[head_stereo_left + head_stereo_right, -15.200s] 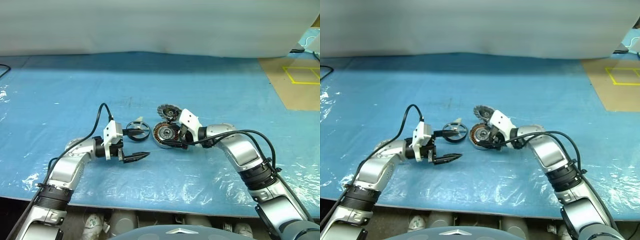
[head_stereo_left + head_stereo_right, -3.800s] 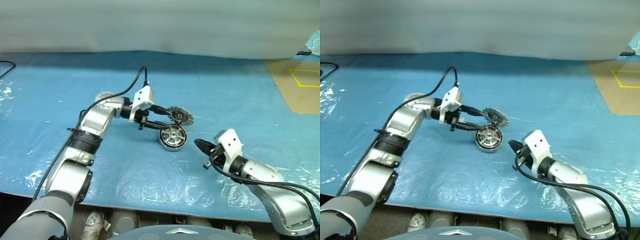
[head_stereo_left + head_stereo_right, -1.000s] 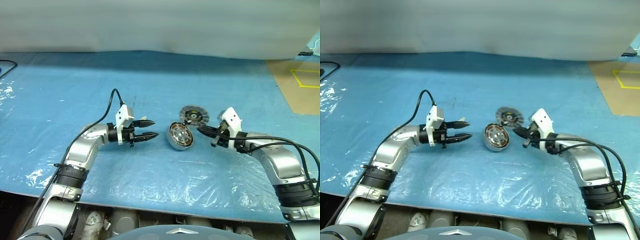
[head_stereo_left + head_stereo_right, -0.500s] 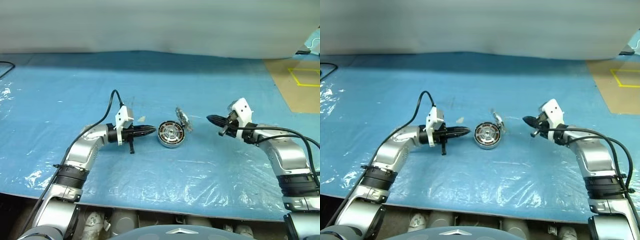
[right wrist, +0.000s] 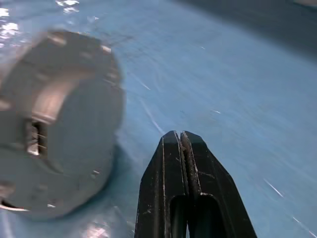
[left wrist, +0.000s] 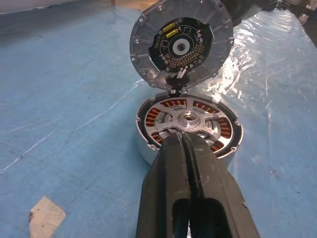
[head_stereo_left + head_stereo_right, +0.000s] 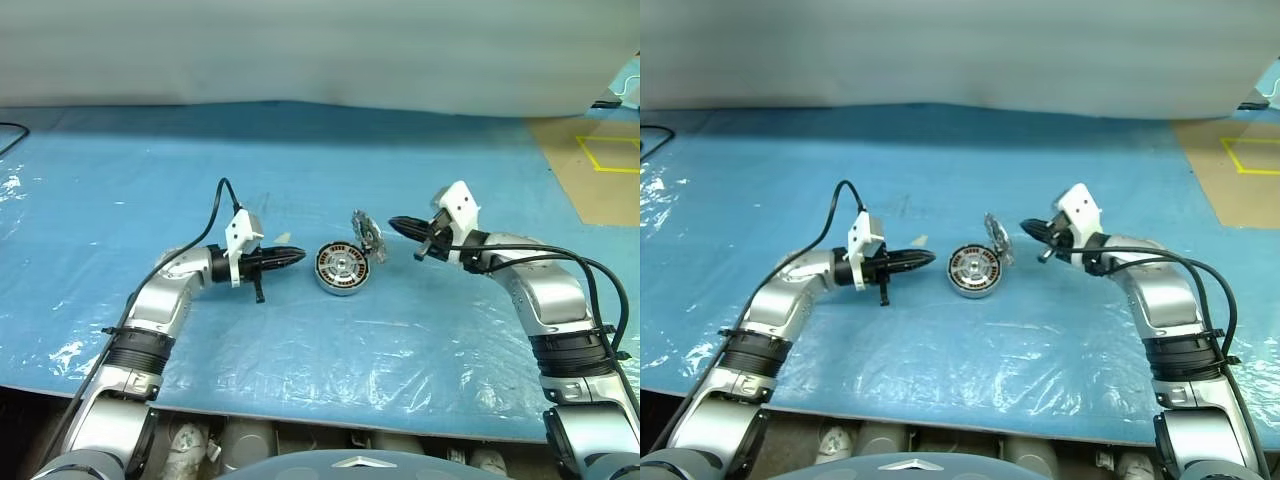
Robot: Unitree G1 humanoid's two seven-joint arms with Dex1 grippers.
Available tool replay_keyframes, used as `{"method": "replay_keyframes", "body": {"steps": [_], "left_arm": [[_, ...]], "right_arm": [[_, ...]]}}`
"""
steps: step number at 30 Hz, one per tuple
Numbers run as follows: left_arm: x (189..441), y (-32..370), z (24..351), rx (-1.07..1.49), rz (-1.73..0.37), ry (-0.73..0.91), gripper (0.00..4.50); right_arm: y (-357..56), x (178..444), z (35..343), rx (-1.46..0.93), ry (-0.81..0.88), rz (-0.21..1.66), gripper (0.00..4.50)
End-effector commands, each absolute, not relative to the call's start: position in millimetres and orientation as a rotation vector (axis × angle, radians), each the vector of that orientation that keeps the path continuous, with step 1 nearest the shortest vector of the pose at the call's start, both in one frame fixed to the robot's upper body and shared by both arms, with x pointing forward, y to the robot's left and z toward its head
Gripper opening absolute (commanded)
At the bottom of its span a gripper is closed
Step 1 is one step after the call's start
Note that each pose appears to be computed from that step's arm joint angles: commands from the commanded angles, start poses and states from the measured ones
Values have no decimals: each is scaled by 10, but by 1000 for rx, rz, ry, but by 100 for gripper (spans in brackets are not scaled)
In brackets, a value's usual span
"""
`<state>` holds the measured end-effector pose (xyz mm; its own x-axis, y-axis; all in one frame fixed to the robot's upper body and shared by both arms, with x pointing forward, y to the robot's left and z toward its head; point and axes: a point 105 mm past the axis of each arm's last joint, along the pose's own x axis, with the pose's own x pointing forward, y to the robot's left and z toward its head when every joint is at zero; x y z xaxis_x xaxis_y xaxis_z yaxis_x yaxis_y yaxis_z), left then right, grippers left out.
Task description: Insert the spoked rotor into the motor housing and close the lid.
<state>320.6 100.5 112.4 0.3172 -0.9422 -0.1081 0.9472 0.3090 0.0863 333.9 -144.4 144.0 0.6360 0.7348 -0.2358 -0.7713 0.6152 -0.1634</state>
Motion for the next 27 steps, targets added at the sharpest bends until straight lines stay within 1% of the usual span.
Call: {"method": "replay_keyframes", "body": {"steps": [1,4,10,14,22,27], "left_arm": [[3259,1095,1262,161,-1225,-6,8],[3271,1110,1292,166,-1215,-15,8],[3242,1119,1318,166,-1215,-17,8],[3239,1130,1336,162,-1211,-16,8],[3200,1103,1342,146,-1221,5,8],[3179,1120,1334,148,-1220,9,8]], "right_arm": [[-1178,3157,1654,-257,77,998,0],[-1133,3115,1629,-265,89,1024,0],[-1131,3114,1674,-255,77,1031,0],[-1086,3106,1646,-246,84,1047,0],[-805,3135,1207,-195,194,1092,0],[-759,3152,953,-189,263,1095,0]]}}
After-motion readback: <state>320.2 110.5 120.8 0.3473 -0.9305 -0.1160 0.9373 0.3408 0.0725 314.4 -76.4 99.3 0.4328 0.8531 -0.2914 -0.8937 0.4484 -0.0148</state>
